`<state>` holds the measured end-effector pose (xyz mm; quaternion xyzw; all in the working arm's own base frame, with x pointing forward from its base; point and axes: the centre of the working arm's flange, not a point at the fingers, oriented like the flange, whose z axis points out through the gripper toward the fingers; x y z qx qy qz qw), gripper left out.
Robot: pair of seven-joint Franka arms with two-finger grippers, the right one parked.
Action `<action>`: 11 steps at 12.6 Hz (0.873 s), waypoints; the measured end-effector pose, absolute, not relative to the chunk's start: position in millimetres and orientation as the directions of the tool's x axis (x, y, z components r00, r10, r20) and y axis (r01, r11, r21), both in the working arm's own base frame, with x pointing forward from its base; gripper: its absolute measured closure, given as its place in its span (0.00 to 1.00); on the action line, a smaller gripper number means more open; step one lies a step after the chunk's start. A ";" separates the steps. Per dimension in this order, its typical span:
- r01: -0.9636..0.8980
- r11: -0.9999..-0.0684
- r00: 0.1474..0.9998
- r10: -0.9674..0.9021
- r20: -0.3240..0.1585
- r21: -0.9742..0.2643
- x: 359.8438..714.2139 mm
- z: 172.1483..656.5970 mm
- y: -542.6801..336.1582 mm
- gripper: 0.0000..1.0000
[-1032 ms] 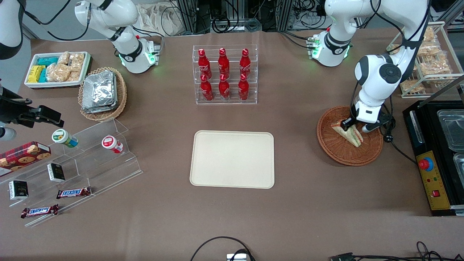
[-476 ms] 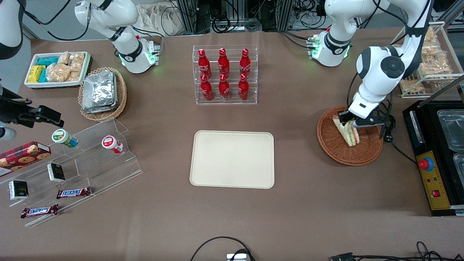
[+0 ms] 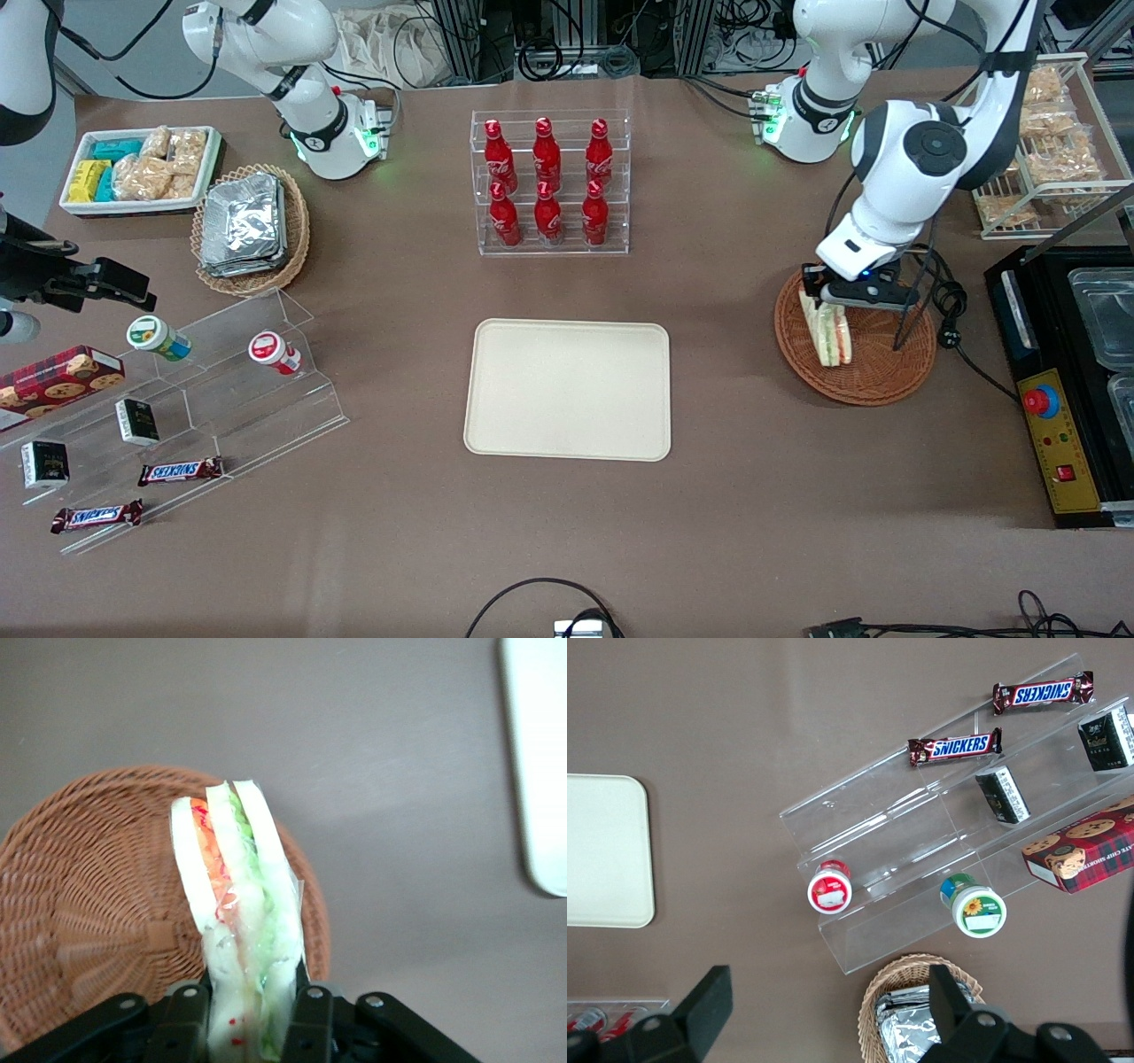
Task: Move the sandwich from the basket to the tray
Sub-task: 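Lift the sandwich out of the basket and carry it over the tray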
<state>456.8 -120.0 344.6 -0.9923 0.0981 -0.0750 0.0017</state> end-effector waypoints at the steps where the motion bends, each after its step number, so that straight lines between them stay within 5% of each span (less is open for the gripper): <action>1: -0.217 -0.976 0.963 -0.215 0.161 -0.001 459.7 350.4 -139.3 0.77; 3: -0.245 -0.969 0.957 -0.237 0.166 0.032 468.4 358.8 -177.6 0.77; 6: -0.227 -0.972 0.971 -0.221 0.088 0.058 491.0 368.7 -226.0 0.77; 11: -0.206 -0.973 0.978 -0.202 0.053 0.100 513.2 347.9 -306.0 0.70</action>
